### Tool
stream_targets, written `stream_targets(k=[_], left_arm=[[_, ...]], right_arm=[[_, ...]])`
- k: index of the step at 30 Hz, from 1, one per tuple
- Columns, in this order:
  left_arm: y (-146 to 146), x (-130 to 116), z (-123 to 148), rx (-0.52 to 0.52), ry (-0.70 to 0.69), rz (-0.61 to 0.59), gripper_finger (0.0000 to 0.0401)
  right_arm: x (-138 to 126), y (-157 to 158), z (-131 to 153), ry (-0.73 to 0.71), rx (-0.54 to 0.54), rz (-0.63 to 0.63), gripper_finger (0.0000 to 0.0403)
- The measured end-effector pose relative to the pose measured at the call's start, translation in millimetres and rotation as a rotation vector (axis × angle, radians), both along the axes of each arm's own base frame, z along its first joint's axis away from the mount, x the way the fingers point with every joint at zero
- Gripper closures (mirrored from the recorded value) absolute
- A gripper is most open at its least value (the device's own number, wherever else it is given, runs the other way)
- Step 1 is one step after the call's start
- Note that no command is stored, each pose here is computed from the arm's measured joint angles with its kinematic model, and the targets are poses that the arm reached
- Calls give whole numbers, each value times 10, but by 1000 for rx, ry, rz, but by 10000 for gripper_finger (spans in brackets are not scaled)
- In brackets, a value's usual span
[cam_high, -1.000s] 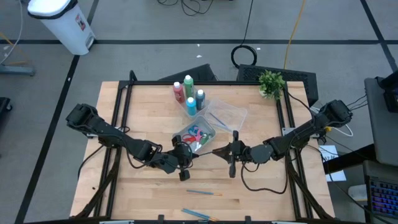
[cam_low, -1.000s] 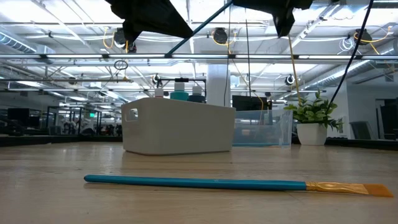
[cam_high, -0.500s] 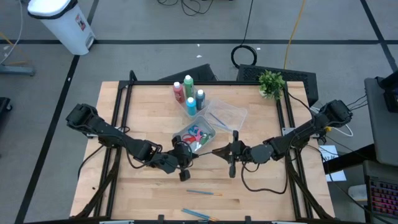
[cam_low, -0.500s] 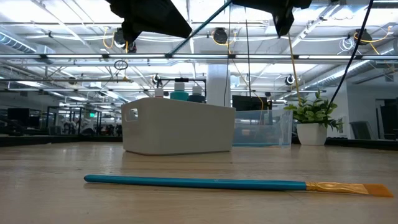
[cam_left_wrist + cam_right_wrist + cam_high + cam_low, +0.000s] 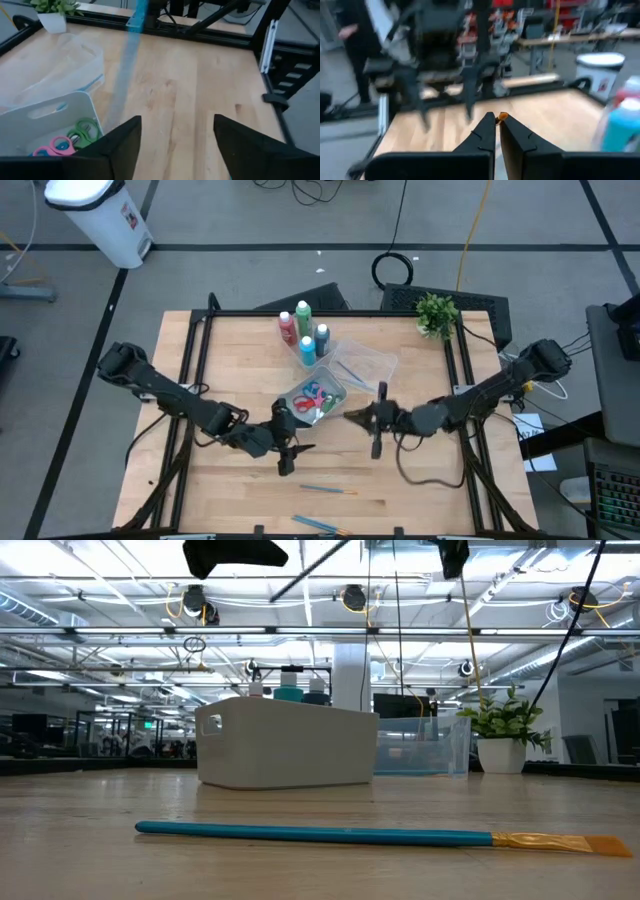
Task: Pick & Place Paint Supplies
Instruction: Put the blue paintbrush into the right transparent bin
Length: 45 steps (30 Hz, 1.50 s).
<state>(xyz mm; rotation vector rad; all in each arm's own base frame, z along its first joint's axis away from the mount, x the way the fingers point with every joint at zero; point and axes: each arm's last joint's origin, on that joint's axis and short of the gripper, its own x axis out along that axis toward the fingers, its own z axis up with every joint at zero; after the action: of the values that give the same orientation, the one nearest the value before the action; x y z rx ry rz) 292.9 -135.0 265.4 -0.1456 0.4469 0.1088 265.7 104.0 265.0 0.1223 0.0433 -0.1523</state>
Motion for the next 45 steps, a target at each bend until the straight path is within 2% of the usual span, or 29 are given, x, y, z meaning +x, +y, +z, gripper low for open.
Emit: stream_targets(k=[2,5,7,13,17,20,29,37,41,45], left_arm=[[-7,-26,26,-20,-4,3,134],[-14,-43,18,-17,10,1,119],[-12,-49,3,-10,24,2,112],[-5,-60,-21,-17,48,15,115],[-2,-60,-22,-15,48,16,124],[-3,-59,-21,-14,47,16,127],[6,-55,-22,-17,47,21,121],[7,-55,-23,-16,49,21,134],[6,-55,-23,-17,48,21,139],[10,-53,-22,-17,47,22,136]], right_arm=[[-55,-144,124,-22,-4,-39,402],[-177,-425,236,26,-18,-125,402],[-287,-634,244,115,-23,-197,402],[-604,-1168,66,411,69,-445,402],[-701,-1284,-47,553,169,-406,402],[-721,-1299,-80,593,221,-367,403],[-745,-1291,-177,689,273,-372,401],[-751,-1291,-182,690,292,-384,399],[-738,-1293,-170,671,293,-383,382],[-698,-1297,-189,675,271,-377,341]])
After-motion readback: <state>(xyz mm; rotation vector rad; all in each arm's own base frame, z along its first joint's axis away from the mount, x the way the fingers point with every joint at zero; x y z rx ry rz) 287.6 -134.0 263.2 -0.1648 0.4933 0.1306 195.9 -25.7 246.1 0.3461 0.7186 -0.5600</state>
